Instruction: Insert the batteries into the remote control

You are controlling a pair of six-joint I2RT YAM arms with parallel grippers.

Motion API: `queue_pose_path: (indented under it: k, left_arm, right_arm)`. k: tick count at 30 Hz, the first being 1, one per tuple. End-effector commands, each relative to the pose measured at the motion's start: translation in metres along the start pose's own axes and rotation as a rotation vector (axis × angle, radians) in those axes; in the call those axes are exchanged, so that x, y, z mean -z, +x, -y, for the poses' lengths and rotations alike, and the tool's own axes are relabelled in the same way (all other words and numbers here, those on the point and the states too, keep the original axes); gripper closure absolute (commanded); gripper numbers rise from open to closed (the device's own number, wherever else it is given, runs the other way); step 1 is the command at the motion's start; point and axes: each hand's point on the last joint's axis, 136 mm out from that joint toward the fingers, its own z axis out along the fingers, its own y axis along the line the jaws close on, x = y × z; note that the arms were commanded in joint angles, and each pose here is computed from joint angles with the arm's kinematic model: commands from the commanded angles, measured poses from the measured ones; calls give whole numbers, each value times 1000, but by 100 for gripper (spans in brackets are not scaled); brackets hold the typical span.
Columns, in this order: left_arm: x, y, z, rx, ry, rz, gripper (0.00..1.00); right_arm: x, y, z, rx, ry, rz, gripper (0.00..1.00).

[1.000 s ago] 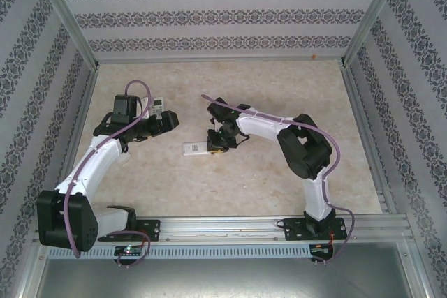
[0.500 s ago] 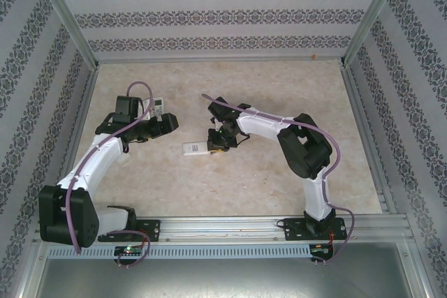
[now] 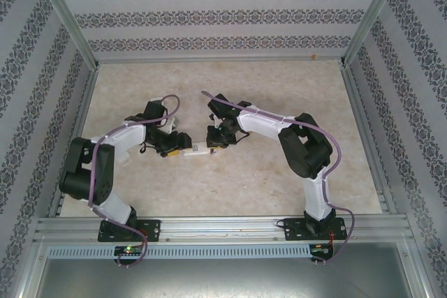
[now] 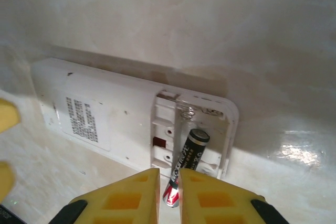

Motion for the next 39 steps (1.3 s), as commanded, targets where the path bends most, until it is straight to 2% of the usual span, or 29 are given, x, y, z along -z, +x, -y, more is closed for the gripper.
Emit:
queue_pose_path:
  k: [1,8,22,26,29,36,39]
  left_arm:
    - [-2,-5,-5,-29,-51,-12,38]
    - [-19,-9,-6,-28,-16,-49,45]
    - [-34,-2,-8,-11,24,-95,53]
    - [-36,-1,-10,-5,21,-102,54]
    - [-36,-2,-9,-8,23,-100,55]
    - [-37,-4,-6,-5,37,-99,55]
    - [-36,-3,-6,-6,37,-100,56]
  right_arm:
    - [-3,-4,7,11,30,-4,82]
    - [10,-1,15,-14,84,34,73]
    - [-12,1,4,-19,56,-3,81]
    - [-13,0,4,-18,53,-7,81]
    - [-13,2,7,-26,70,-14,76]
    - [-16,-1,7,-20,66,-4,81]
    - [-10,-6,1,-14,54,10,77]
